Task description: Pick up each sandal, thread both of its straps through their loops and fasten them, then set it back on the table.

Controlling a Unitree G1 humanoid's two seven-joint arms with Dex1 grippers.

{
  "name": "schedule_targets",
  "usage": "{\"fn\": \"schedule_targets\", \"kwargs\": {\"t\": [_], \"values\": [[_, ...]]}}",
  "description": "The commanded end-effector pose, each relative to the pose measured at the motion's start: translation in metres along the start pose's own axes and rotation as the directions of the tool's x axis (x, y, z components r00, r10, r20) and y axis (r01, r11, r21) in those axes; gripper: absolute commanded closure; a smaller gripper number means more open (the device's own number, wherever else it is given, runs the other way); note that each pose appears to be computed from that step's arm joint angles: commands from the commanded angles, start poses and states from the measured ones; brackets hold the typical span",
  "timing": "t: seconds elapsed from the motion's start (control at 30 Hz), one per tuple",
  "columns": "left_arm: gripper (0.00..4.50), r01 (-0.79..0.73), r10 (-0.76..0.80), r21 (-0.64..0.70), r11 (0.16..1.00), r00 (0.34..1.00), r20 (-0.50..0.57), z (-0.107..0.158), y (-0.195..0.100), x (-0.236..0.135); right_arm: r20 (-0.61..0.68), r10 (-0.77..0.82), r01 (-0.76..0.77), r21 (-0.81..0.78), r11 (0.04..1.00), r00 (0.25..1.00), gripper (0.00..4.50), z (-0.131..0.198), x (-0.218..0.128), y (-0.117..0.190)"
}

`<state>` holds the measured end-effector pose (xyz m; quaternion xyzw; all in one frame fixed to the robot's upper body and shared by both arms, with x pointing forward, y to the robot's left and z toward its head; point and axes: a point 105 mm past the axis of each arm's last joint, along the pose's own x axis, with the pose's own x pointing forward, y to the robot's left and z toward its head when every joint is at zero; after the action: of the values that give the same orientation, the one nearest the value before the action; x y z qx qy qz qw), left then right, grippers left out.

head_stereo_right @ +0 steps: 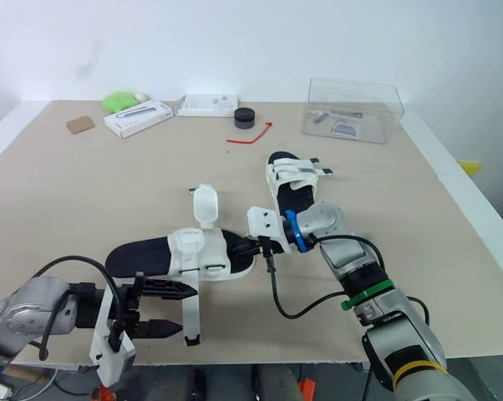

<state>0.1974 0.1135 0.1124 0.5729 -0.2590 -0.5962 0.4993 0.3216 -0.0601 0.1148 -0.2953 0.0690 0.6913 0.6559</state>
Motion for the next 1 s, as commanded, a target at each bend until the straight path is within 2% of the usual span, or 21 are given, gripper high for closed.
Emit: {"fn": "schedule_targets", "kwargs": {"t": [0.03,0.1,0.13,0.17,0.4,0.43,0.57,0.83,1.0], "values": [[0.04,0.001,-0.005,0.066,0.998,0.998,0.057,0.006,0.006,0.010,-0.082,0.021,-0.017,0.048,0.999,0.996,4.50,-0.021,-0.001,0.009],[0.43,0.010,-0.015,0.075,0.997,0.997,0.073,0.006,0.007,0.013,-0.084,0.018,-0.014,0.051,0.999,0.996,4.50,-0.022,-0.002,0.009],[0.93,0.016,-0.023,0.079,0.997,0.996,0.081,0.006,0.007,0.014,-0.085,0.016,-0.012,0.053,0.999,0.996,4.50,-0.022,-0.002,0.009],[1.14,0.020,-0.027,0.080,0.997,0.996,0.088,0.006,0.007,0.015,-0.086,0.015,-0.010,0.054,0.998,0.996,4.50,-0.022,-0.003,0.009],[4.29,0.019,-0.027,0.071,0.997,0.993,0.112,0.009,0.019,0.016,-0.090,0.010,-0.005,0.061,0.998,0.996,4.50,-0.023,-0.004,0.011],[4.45,0.015,-0.022,0.063,0.998,0.993,0.113,0.009,0.021,0.016,-0.090,0.011,-0.005,0.061,0.998,0.996,4.50,-0.023,-0.004,0.011],[4.45,-0.011,0.010,0.010,1.000,0.994,0.111,0.010,0.029,0.012,-0.090,0.011,-0.005,0.062,0.998,0.996,4.50,-0.024,-0.003,0.011],[4.45,-0.113,0.138,-0.189,0.975,0.983,0.121,0.021,0.041,0.010,-0.087,0.016,-0.011,0.058,0.998,0.996,4.50,-0.023,0.000,0.009],[4.45,-0.209,0.248,-0.345,0.915,0.966,0.072,0.014,0.047,0.005,-0.085,0.020,-0.016,0.054,0.998,0.996,4.50,-0.023,0.002,0.008]]}}
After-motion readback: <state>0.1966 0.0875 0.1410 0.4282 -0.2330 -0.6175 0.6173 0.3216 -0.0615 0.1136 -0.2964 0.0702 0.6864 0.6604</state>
